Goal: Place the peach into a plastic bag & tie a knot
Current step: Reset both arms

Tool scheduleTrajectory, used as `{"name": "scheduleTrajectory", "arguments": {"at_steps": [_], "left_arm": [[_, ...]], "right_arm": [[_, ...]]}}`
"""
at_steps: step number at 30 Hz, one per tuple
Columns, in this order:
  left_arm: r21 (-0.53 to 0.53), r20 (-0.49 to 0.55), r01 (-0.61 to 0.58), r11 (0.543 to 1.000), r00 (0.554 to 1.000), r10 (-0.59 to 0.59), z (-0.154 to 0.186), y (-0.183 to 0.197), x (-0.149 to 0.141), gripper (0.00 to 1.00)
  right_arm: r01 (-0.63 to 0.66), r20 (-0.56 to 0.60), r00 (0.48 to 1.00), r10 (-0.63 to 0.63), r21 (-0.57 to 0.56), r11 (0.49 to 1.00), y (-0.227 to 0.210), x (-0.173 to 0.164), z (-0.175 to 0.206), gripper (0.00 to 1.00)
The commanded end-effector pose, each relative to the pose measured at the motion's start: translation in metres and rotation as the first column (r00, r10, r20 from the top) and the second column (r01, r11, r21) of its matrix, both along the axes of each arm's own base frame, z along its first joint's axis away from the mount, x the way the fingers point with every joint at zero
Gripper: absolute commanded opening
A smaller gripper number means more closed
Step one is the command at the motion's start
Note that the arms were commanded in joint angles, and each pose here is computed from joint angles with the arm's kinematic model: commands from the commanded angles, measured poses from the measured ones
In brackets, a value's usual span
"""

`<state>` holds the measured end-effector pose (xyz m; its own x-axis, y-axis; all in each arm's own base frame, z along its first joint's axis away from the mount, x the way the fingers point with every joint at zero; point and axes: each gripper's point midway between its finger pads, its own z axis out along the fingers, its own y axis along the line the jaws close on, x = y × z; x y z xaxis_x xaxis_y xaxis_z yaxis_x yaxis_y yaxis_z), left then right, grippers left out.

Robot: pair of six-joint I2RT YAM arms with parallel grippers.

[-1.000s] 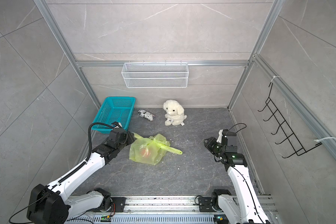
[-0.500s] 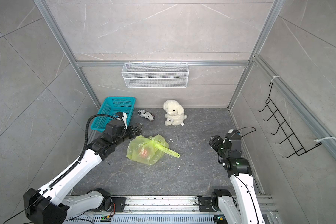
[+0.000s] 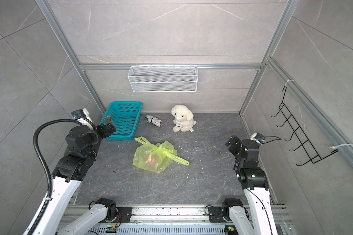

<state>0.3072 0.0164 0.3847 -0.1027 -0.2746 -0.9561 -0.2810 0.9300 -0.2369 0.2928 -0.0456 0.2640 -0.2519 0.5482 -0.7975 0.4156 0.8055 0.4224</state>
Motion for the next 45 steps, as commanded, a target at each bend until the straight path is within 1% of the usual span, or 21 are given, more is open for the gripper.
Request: {"name": "scheduleTrajectory", "arguments": {"at_steps": [1,3,6,8,10,13,16,19,21,23,26,28,30,31,33,34,36,38,40,42,45], "left_arm": [[-0.060,-0.014,-0.064,0.996,0.998,0.063,-0.038,0.026,0.010,1.00],[-0.083,-0.077,-0.127,0.988,0.990,0.121,-0.072,0.047,0.015,1.00],[-0.050,-0.154,-0.217,0.975,0.966,0.207,-0.125,0.075,0.022,0.99],[0.014,-0.167,-0.219,0.976,0.962,0.218,-0.151,0.080,0.027,0.99],[0.051,-0.183,-0.229,0.972,0.955,0.234,-0.175,0.085,0.029,0.99],[0.095,-0.204,-0.154,0.984,0.964,0.170,-0.191,0.079,0.039,0.99],[0.115,-0.266,-0.116,0.987,0.953,0.143,-0.217,0.076,0.046,0.99],[0.125,-0.317,-0.089,0.988,0.940,0.125,-0.243,0.074,0.052,0.99],[0.106,-0.350,-0.054,0.993,0.933,0.088,-0.259,0.069,0.056,0.99],[0.087,-0.371,-0.028,0.996,0.927,0.058,-0.273,0.064,0.059,0.99],[0.087,-0.370,-0.017,0.996,0.928,0.048,-0.285,0.063,0.062,0.99],[0.086,-0.343,0.000,0.996,0.939,0.029,-0.284,0.060,0.066,1.00],[0.091,-0.281,0.044,0.995,0.960,-0.017,-0.280,0.052,0.069,1.00],[0.089,-0.282,0.043,0.995,0.959,-0.016,-0.283,0.052,0.069,1.00],[0.087,-0.279,0.054,0.995,0.960,-0.027,-0.284,0.050,0.069,1.00],[0.092,-0.266,0.065,0.994,0.963,-0.039,-0.283,0.048,0.069,1.00],[0.135,-0.239,0.100,0.986,0.969,-0.066,-0.283,0.036,0.066,1.00],[0.175,-0.203,0.122,0.977,0.976,-0.085,-0.287,0.027,0.064,1.00],[0.190,-0.211,0.168,0.967,0.969,-0.127,-0.291,0.017,0.066,1.00],[0.249,-0.228,0.199,0.948,0.963,-0.142,-0.294,0.006,0.071,1.00],[0.235,-0.257,0.215,0.948,0.954,-0.153,-0.296,0.004,0.075,1.00]], "right_arm": [[-0.174,0.056,0.982,0.178,-0.079,0.982,0.021,0.041,-0.019,1.00],[-0.190,0.050,0.979,0.196,-0.106,0.976,0.022,0.054,-0.038,1.00],[-0.251,-0.025,0.967,0.252,-0.217,0.943,0.023,0.066,-0.066,1.00],[-0.261,-0.060,0.965,0.255,-0.253,0.932,0.022,0.069,-0.083,1.00],[-0.267,-0.057,0.963,0.262,-0.273,0.924,0.023,0.072,-0.094,1.00],[-0.260,-0.079,0.966,0.247,-0.324,0.910,0.022,0.073,-0.111,1.00],[-0.257,-0.105,0.966,0.235,-0.362,0.896,0.023,0.075,-0.132,1.00],[-0.268,-0.071,0.963,0.262,-0.388,0.882,0.034,0.081,-0.149,1.00],[-0.304,-0.100,0.952,0.289,-0.423,0.854,0.043,0.085,-0.151,1.00],[-0.327,-0.090,0.942,0.323,-0.460,0.826,0.051,0.091,-0.150,1.00],[-0.333,-0.084,0.938,0.335,-0.481,0.811,0.056,0.095,-0.156,1.00],[-0.297,-0.068,0.951,0.303,-0.482,0.824,0.050,0.095,-0.159,1.00],[-0.294,-0.051,0.950,0.309,-0.485,0.824,0.051,0.093,-0.161,1.00],[-0.301,-0.046,0.946,0.320,-0.485,0.821,0.053,0.091,-0.164,1.00],[-0.257,0.043,0.945,0.324,-0.512,0.819,0.052,0.084,-0.159,1.00],[-0.260,0.041,0.945,0.325,-0.508,0.821,0.052,0.078,-0.160,1.00],[-0.249,0.079,0.939,0.336,-0.518,0.819,0.053,0.069,-0.158,1.00],[-0.209,0.157,0.929,0.336,-0.528,0.823,0.052,0.060,-0.150,1.00],[-0.239,0.142,0.920,0.364,-0.533,0.812,0.057,0.058,-0.151,1.00],[-0.221,0.151,0.925,0.348,-0.532,0.817,0.055,0.061,-0.150,1.00],[-0.236,0.105,0.936,0.337,-0.524,0.818,0.054,0.069,-0.155,1.00]]}}
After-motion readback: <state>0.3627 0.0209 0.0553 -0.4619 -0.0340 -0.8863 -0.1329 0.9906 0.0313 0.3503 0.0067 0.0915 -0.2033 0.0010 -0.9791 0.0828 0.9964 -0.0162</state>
